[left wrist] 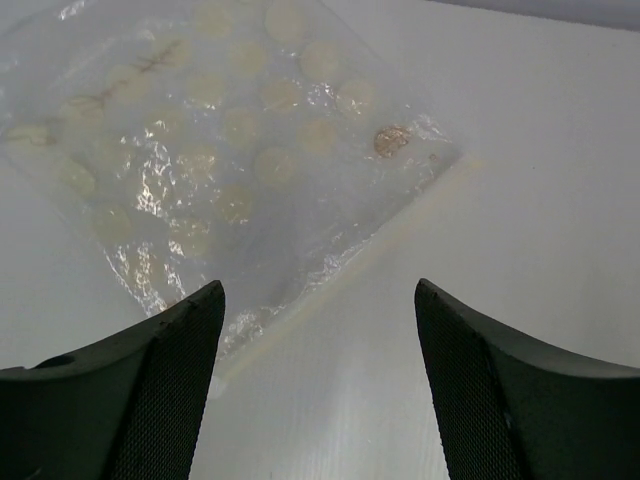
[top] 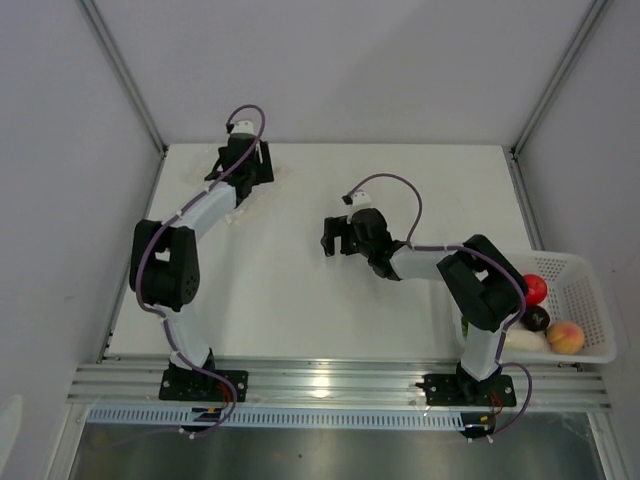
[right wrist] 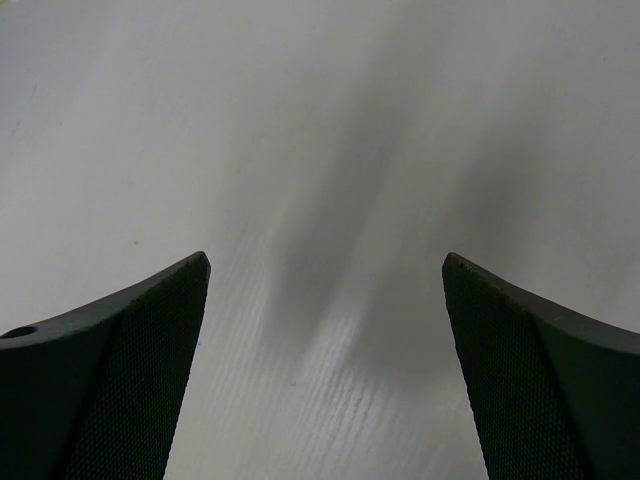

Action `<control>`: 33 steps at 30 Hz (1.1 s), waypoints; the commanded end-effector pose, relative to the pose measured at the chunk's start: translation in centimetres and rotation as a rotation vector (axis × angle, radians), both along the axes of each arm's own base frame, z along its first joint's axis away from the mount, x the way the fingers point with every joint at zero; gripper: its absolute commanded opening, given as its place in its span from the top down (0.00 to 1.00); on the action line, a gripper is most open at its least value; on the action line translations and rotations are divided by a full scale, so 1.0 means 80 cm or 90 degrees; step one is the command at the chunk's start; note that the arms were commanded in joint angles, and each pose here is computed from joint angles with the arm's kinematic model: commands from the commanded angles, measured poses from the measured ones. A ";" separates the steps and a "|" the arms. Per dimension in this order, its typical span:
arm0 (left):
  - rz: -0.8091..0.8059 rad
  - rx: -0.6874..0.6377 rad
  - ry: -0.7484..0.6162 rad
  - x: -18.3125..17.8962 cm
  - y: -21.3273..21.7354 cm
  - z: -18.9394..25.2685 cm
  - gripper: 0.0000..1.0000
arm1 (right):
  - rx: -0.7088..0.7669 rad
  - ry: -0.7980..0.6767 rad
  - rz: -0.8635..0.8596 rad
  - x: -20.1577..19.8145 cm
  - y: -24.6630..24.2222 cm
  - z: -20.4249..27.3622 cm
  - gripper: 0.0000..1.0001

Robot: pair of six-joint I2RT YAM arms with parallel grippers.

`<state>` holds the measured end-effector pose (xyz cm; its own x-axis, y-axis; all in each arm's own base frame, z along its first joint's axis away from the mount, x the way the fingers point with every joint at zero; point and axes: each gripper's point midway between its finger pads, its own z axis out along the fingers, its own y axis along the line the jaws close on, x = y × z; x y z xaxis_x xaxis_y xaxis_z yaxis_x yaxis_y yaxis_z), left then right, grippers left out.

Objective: Place the food in the zip-top bag and seal the zipper
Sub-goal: Pick up the zipper food storage bag at the center of the board.

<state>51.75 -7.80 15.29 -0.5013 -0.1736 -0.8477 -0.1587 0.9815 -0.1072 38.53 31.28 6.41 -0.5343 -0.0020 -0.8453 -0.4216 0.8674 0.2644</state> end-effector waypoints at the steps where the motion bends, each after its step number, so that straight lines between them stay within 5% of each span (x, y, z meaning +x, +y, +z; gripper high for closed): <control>1: -0.035 0.185 0.016 0.012 0.012 0.010 0.22 | 0.024 -0.058 -0.029 0.019 -0.010 0.031 0.01; 10: -0.102 0.354 0.058 0.016 0.007 -0.033 0.26 | 0.102 -0.059 -0.033 0.022 -0.032 0.040 0.01; 15: -0.132 0.372 0.079 0.022 -0.003 -0.049 0.34 | 0.106 -0.054 -0.045 0.026 -0.039 0.038 0.01; 33: -0.138 0.468 0.132 0.030 -0.009 -0.101 0.31 | 0.138 -0.049 -0.036 0.024 -0.040 0.040 0.01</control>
<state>52.59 -8.79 5.66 -0.6379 0.4974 -0.5880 0.1411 0.8261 0.5456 39.76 27.82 6.52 -0.5300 0.1583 -0.8331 -0.3720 0.8395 0.3961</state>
